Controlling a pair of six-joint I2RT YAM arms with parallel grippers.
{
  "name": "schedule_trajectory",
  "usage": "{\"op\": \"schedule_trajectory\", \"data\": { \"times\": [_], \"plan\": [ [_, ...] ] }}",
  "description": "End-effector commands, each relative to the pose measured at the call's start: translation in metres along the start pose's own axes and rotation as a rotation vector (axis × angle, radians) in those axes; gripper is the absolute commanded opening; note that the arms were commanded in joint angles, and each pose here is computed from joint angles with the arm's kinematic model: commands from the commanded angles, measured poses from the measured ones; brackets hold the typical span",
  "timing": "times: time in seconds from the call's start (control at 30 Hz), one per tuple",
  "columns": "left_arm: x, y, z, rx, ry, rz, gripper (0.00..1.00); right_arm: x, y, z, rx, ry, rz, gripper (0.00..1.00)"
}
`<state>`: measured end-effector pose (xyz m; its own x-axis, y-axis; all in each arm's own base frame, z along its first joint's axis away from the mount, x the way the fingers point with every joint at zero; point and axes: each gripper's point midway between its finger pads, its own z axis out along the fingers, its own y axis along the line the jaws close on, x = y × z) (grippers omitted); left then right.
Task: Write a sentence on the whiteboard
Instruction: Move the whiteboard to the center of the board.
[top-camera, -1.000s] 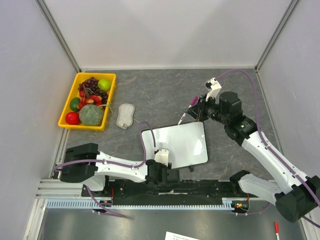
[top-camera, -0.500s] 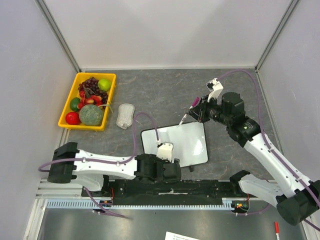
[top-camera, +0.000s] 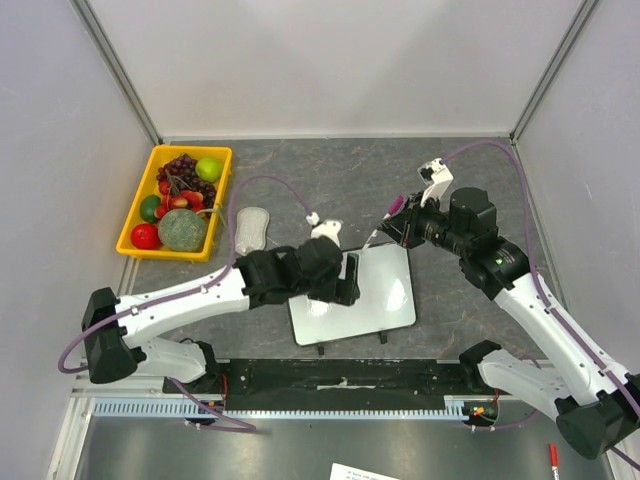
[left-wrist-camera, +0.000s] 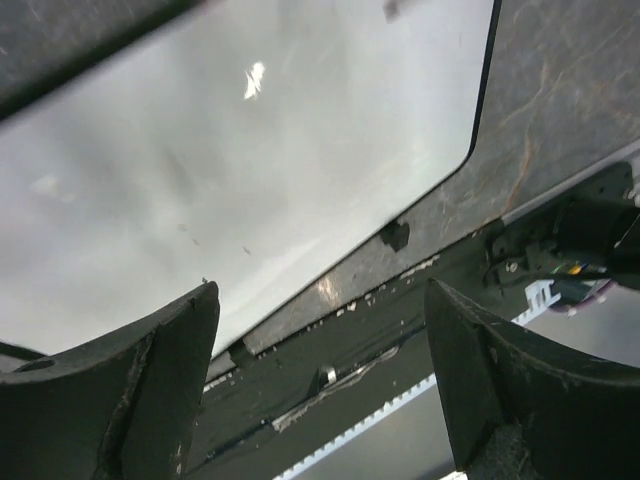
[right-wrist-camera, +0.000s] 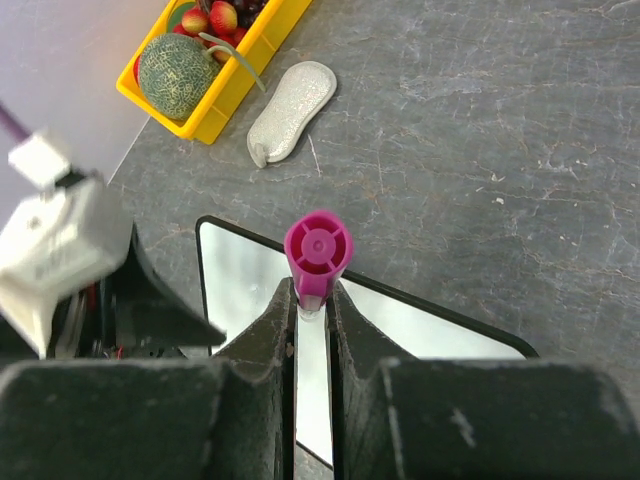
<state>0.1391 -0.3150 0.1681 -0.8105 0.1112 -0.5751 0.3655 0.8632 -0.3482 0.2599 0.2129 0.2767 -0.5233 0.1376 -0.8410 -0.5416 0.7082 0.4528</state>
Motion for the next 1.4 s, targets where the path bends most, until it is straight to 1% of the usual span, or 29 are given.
{"op": "schedule_trajectory", "data": {
  "times": [0.0, 0.13, 0.23, 0.4, 0.5, 0.6, 0.67, 0.73, 0.87, 1.1, 1.2, 1.37],
  "plan": [
    [-0.061, -0.008, -0.017, 0.159, -0.086, 0.061, 0.88, -0.008, 0.003, -0.008, 0.004, -0.028, -0.016, 0.0],
    [-0.095, 0.016, -0.03, 0.161, -0.13, 0.048, 0.89, -0.006, 0.002, -0.009, 0.01, -0.026, -0.017, 0.0],
    [-0.114, 0.042, -0.042, 0.155, -0.166, 0.014, 0.89, -0.005, 0.001, -0.01, 0.009, -0.024, -0.02, 0.0],
    [-0.124, 0.089, -0.063, 0.169, -0.208, -0.071, 0.9, -0.003, 0.001, -0.011, 0.008, -0.023, -0.031, 0.0],
    [-0.119, 0.112, -0.072, 0.18, -0.214, -0.124, 0.9, 0.0, 0.0, -0.01, 0.004, -0.012, -0.03, 0.0],
    [-0.11, 0.121, -0.079, 0.214, -0.211, -0.162, 0.9, 0.005, 0.0, -0.01, 0.0, -0.003, -0.034, 0.0],
    [-0.098, 0.125, -0.077, 0.237, -0.188, -0.189, 0.9, 0.008, 0.0, -0.011, -0.007, 0.001, -0.035, 0.0],
    [-0.086, 0.126, -0.074, 0.265, -0.164, -0.221, 0.9, 0.014, -0.001, -0.012, -0.01, 0.01, -0.032, 0.0],
    [-0.067, 0.124, -0.067, 0.315, -0.159, -0.271, 0.9, 0.026, -0.003, -0.018, -0.012, 0.017, -0.03, 0.0],
    [-0.039, 0.127, -0.058, 0.346, -0.176, -0.282, 0.9, 0.044, -0.007, -0.029, -0.013, 0.016, -0.041, 0.0],
    [-0.035, 0.125, -0.052, 0.389, -0.199, -0.281, 0.9, 0.05, -0.008, -0.033, -0.015, 0.011, -0.058, 0.0],
    [-0.031, 0.128, -0.039, 0.416, -0.221, -0.306, 0.89, 0.055, -0.01, -0.039, -0.015, -0.016, -0.069, 0.0]
  ]
}}
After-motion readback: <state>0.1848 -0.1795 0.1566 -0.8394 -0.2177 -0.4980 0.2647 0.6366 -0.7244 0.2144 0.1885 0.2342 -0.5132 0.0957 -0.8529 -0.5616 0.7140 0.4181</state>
